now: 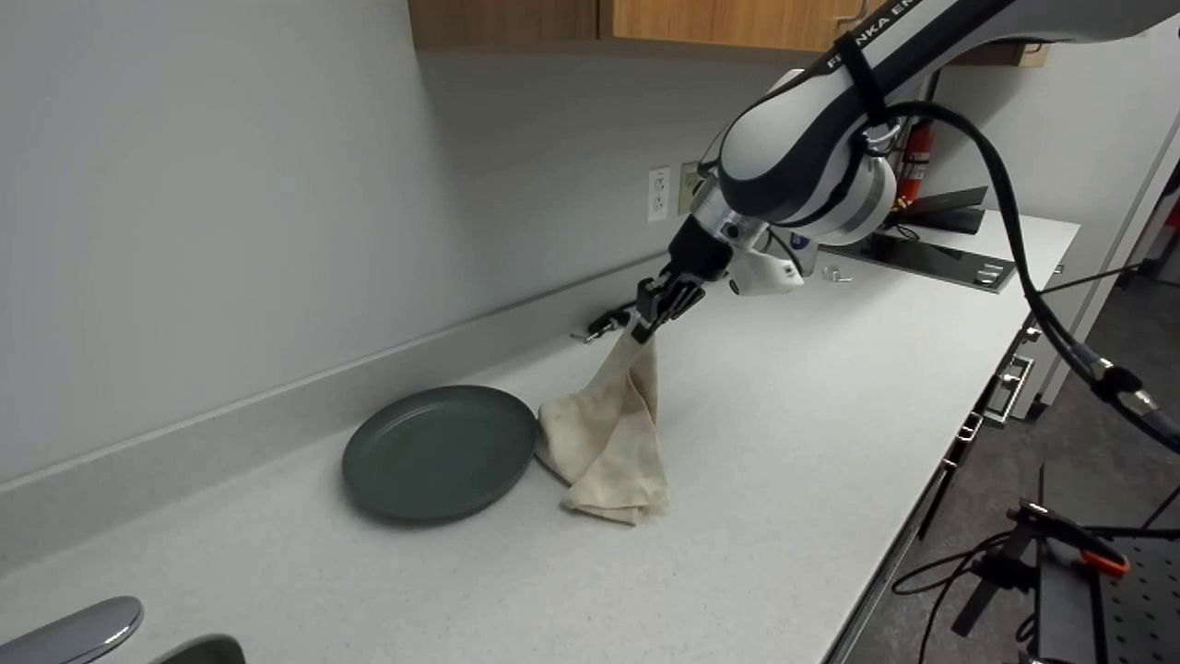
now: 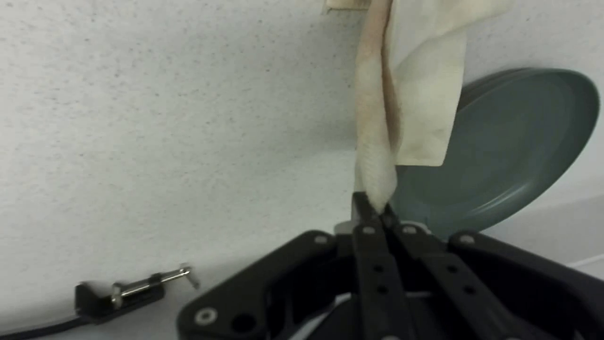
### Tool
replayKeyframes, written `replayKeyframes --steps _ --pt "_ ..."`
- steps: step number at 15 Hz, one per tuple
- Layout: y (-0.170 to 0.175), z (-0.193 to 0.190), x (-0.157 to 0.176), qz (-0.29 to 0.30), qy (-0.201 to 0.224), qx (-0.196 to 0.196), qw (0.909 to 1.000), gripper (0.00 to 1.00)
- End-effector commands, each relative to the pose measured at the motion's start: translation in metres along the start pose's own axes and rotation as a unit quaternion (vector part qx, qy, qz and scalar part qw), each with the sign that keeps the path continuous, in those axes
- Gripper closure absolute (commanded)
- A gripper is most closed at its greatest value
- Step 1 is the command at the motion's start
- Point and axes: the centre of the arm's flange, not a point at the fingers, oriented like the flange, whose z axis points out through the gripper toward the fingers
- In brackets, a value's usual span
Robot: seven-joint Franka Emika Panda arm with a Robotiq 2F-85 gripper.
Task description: Unfold the towel
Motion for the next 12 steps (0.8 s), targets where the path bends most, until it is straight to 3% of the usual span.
replayKeyframes --steps 1,5,10,11,12 --pt "0.021 -0.024 -0.008 0.044 0.038 -0.049 0.9971 1.00" --pt "0.073 -0.027 -0.021 0.107 0.070 -0.116 0.9850 1.00" --pt "0.113 -0.020 -0.041 0.162 0.058 -0.157 0.9725 1.00" --pt "0.113 -0.017 -0.043 0.165 0.052 -0.161 0.9717 0.73" --pt "0.108 -0.017 -0.047 0.168 0.049 -0.163 0.9710 0.71"
